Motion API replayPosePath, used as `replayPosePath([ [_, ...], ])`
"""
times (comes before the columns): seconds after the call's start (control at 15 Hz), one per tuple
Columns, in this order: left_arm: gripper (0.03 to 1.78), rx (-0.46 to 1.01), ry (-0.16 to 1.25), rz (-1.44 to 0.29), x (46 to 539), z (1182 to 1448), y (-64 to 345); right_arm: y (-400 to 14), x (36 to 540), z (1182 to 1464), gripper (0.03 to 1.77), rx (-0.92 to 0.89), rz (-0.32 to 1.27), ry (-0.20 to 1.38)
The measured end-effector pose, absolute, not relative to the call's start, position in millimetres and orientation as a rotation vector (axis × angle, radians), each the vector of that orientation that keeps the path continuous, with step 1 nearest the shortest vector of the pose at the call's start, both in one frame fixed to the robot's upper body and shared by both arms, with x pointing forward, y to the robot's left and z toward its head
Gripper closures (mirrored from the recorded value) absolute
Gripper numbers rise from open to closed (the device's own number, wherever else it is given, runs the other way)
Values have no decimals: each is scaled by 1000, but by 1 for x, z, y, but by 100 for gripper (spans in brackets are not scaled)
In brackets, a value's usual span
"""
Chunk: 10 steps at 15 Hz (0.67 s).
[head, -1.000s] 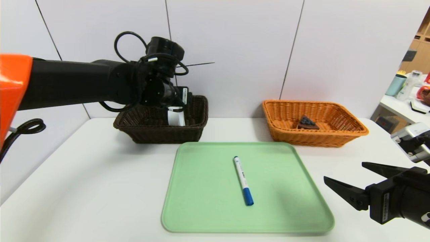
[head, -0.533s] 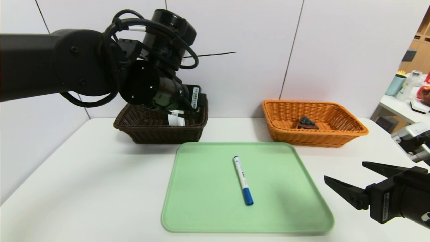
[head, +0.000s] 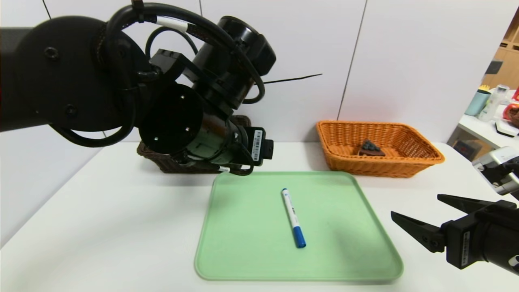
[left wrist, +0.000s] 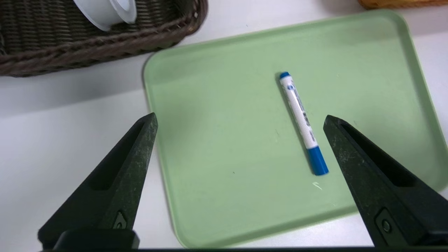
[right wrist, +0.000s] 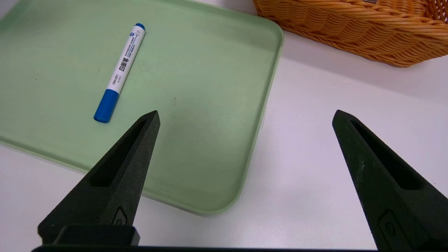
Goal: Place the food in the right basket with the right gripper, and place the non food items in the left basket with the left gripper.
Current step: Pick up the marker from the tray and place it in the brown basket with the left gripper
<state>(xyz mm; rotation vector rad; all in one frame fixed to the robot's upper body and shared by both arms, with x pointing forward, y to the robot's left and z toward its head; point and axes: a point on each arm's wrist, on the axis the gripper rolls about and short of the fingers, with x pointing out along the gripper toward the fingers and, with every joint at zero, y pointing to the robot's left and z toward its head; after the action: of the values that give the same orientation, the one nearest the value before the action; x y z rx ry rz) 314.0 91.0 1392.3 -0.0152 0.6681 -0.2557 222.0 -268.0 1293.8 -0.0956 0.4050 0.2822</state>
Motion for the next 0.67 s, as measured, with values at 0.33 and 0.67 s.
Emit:
replayPosePath([
  [0.33,12,-22,745,-259,304,1377,74,-268,222,1295,10,-96,283,403],
  [0.67,12,-28,822,-257,297,1358,54,-268,223,1296,10,-94,281,398],
])
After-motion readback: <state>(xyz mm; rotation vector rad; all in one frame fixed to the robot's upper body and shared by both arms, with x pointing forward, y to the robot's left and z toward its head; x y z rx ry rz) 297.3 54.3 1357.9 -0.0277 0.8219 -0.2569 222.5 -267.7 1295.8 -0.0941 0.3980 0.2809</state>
